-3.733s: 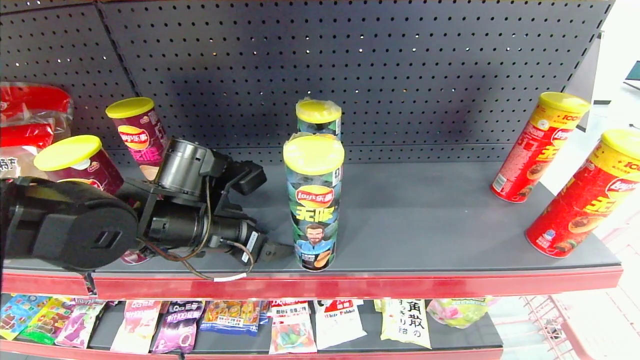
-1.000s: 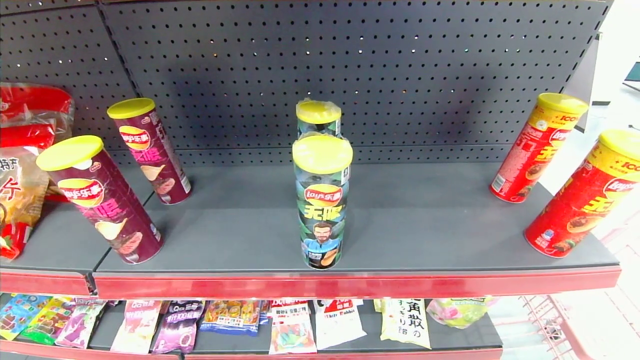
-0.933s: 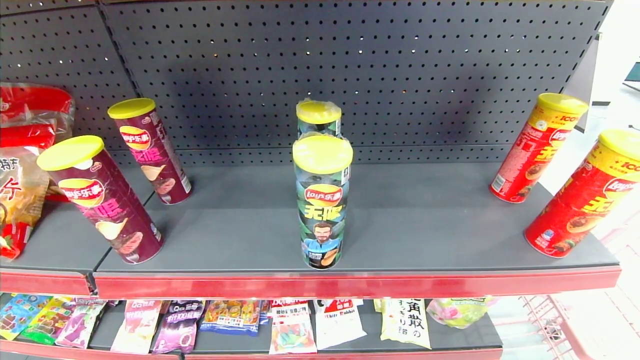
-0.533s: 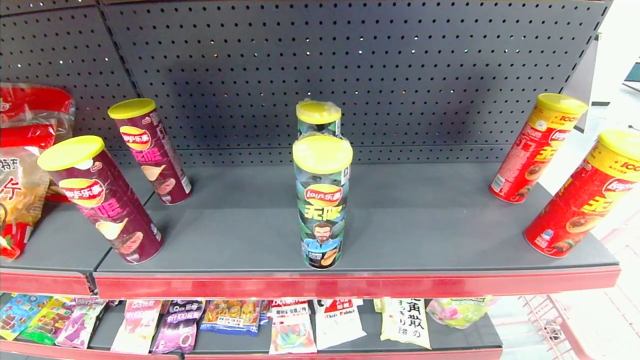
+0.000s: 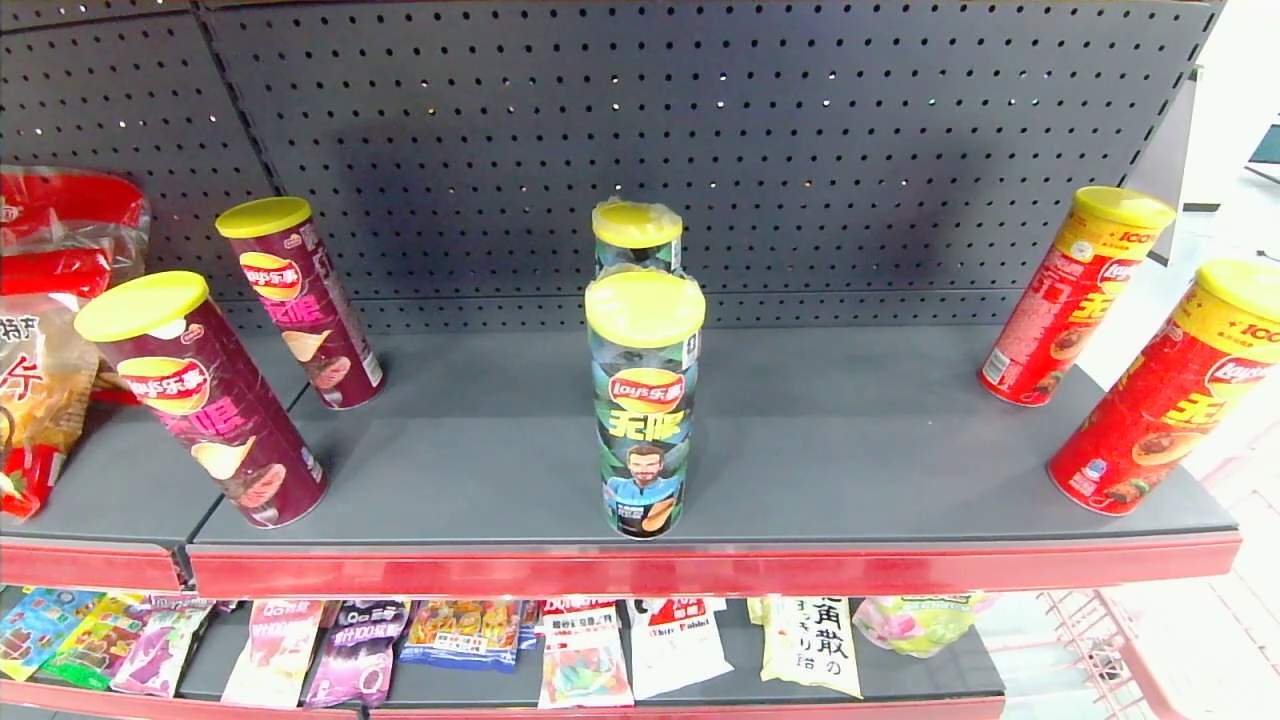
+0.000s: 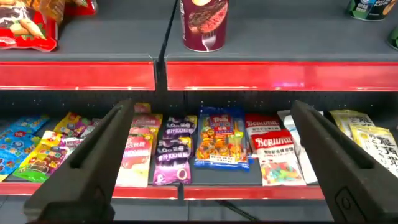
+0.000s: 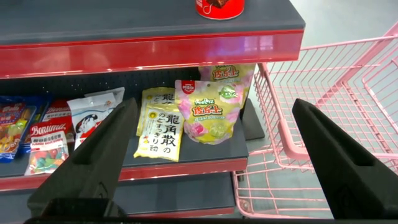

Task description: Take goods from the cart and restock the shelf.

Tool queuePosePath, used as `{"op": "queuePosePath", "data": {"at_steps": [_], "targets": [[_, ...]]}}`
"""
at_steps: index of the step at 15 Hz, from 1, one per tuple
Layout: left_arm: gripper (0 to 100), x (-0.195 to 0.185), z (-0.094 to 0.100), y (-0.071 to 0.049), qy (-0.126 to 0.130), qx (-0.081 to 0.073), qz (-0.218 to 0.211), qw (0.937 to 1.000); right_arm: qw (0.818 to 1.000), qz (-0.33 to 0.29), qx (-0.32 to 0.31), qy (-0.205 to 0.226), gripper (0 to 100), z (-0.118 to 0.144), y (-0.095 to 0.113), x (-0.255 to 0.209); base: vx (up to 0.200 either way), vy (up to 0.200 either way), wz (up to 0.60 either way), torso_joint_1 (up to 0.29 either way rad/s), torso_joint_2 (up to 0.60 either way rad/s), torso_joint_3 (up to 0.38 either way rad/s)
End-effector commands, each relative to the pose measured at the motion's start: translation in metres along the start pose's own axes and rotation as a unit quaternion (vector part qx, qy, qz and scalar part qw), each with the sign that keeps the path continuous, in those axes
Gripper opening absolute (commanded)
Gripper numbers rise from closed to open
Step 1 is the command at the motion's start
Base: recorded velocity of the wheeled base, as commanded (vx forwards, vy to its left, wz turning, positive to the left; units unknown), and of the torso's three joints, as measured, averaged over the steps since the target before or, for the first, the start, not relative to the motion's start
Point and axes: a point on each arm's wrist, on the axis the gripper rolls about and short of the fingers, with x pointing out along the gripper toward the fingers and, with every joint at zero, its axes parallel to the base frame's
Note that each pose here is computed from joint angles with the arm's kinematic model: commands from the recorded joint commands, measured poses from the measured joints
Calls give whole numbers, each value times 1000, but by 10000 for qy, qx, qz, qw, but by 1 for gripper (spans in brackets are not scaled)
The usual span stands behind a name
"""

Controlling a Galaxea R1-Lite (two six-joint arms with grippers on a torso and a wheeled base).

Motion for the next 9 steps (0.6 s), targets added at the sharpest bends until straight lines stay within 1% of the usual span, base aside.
{"op": "queuePosePath", "data": {"at_steps": [1, 3, 6, 7, 8, 9], "targets": [[100, 0, 0, 0, -24, 0, 5, 10000, 10000, 7, -34, 20, 100, 0, 0, 0, 0, 0, 0, 0, 0, 0], [100, 0, 0, 0, -16, 0, 13, 10000, 9996, 153, -233, 40, 100, 1, -1, 0, 0, 0, 0, 0, 0, 0], [100, 0, 0, 0, -16, 0, 5, 10000, 9994, 243, -241, -23, 100, 0, -1, 0, 0, 0, 0, 0, 0, 0], [100, 0, 0, 0, -16, -8, -2, 10000, 9991, 333, -223, -140, 100, 6, 0, -1, 0, 0, 0, 0, 0, 0], [100, 0, 0, 0, -16, -8, 5, 10000, 9942, 932, 99, -530, 100, 67, 1, -7, 0, 0, 0, 0, 0, 0], [100, 0, 0, 0, -16, -8, 5, 10000, 9938, 991, 428, -252, 100, 113, 2, 9, 0, 0, 0, 0, 0, 0]]}}
